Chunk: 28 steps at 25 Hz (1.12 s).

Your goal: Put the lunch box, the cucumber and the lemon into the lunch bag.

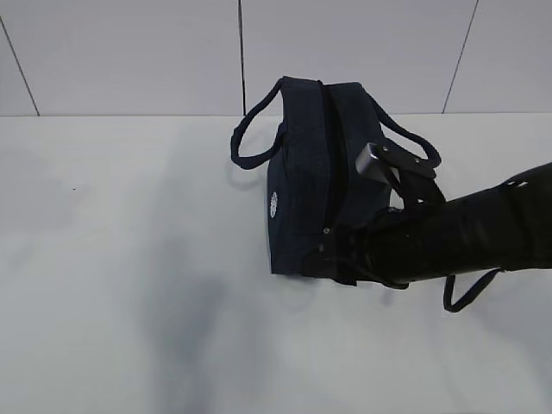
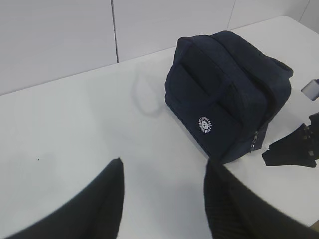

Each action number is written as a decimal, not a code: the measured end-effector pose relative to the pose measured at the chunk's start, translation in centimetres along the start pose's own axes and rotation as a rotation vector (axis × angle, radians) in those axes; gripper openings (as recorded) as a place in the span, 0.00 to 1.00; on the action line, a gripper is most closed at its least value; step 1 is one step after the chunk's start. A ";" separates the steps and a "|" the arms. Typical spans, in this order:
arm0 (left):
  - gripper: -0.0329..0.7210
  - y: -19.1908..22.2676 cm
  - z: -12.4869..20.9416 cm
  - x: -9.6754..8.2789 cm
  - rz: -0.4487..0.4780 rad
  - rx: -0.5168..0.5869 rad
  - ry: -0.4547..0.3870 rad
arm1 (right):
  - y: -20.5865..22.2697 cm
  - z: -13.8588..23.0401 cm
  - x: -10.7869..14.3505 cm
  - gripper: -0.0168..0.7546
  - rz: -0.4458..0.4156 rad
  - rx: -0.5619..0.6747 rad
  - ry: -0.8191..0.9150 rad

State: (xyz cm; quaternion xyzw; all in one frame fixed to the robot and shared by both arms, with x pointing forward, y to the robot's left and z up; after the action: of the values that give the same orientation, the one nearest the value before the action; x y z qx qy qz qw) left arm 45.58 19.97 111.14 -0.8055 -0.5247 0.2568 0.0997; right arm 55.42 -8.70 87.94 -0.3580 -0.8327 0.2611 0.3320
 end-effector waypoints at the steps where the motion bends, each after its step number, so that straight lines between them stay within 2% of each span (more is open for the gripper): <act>1: 0.54 0.0 0.0 0.0 0.000 0.000 0.000 | 0.2 0.0 -0.4 0.64 0.016 0.000 0.014; 8: 0.54 0.0 0.0 0.0 0.000 0.000 0.000 | 0.8 0.2 -1.8 0.64 0.079 -0.007 0.091; 28: 0.54 0.0 0.0 0.0 0.000 0.000 0.000 | 0.8 -1.0 -2.1 0.64 0.090 -0.052 0.114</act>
State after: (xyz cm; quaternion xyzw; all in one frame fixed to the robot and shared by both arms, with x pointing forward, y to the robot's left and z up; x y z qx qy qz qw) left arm 45.58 19.97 111.14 -0.8055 -0.5247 0.2568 0.0997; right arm 57.61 -9.59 87.28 -0.4178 -0.8020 0.2332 0.3575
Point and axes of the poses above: a point on each arm's last joint axis where the gripper is mounted, y pointing out along that axis toward the gripper, x along the wrist's bending axis when the last joint is at zero, z = x × y, the point moved 9 cm from there along y, pointing out along that axis toward the gripper, and after that the axes turned 15 degrees about -y, right-handed, at the moved point
